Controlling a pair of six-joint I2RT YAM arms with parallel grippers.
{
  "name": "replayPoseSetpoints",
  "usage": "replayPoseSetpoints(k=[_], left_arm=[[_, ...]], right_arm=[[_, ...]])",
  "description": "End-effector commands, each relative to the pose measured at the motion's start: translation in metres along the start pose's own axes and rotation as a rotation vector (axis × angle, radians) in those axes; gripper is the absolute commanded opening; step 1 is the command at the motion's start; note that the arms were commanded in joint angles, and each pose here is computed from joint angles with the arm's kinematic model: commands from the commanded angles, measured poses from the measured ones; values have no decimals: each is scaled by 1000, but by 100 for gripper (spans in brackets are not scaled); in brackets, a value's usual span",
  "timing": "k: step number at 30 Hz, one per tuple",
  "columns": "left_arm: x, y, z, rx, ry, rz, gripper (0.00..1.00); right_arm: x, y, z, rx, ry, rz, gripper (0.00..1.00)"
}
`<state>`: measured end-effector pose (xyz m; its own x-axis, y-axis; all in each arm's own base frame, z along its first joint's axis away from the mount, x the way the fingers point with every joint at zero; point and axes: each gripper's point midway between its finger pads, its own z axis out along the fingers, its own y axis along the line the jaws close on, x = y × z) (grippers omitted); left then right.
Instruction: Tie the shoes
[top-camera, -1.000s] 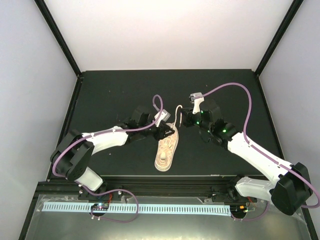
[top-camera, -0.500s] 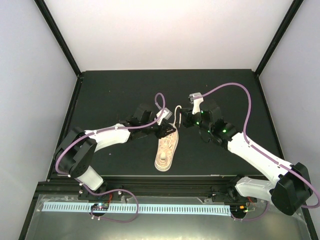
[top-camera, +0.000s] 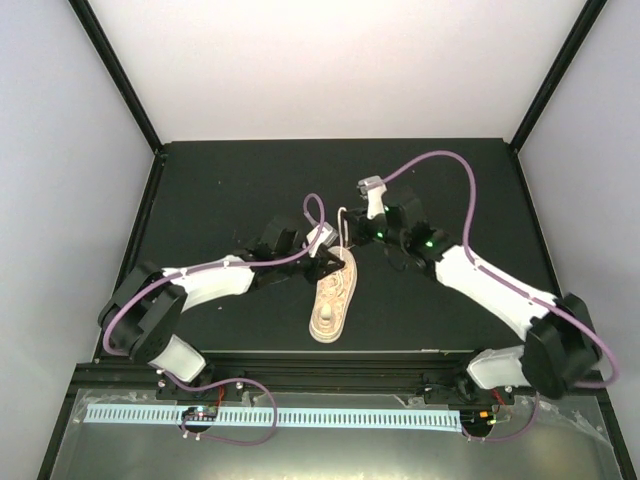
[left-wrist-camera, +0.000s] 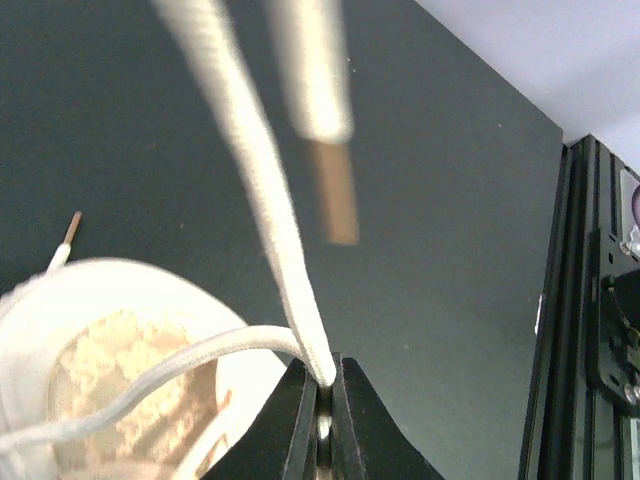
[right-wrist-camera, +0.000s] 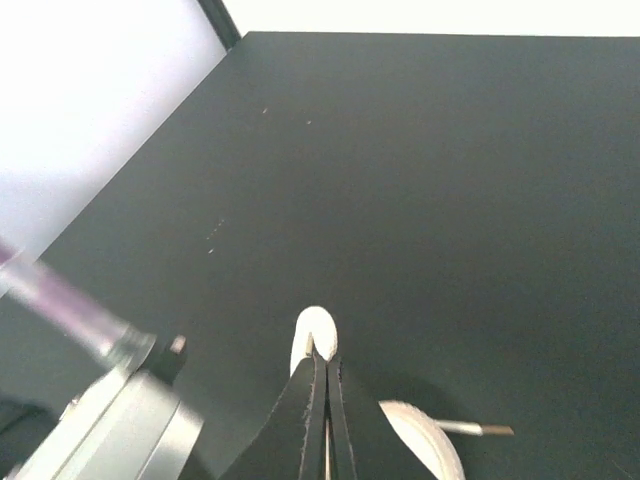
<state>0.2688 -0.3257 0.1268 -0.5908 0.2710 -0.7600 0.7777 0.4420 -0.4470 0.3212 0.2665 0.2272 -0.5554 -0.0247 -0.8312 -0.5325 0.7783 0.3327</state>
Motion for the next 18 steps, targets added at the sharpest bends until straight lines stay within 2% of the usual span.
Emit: replayPoseSetpoints(k=[1,5,7,10,11,13,18], left_arm=[[-6,-5,-15,-19,-79,21,2],[0,-4,-27,-48,-126,-1,2],[5,-3,-28,-54,-124,-17,1],[9,-1,-28,-55,-117,-33,2],[9,-2,-27,-54,-118,-36,2],[10,-1,-28,-58,-121,-42,2],[7,6,-32,-101,-141,-75,1]], right_arm=[[-13,17,38,-98,17,-29,2],[5,28,83,-195,111,23,2],[16,35,99,-235,166,34,16],[20,37,109,-242,193,39,53],[18,34,108,-225,186,34,62],[11,25,102,-171,164,17,73],[9,-15,71,-62,122,39,81]])
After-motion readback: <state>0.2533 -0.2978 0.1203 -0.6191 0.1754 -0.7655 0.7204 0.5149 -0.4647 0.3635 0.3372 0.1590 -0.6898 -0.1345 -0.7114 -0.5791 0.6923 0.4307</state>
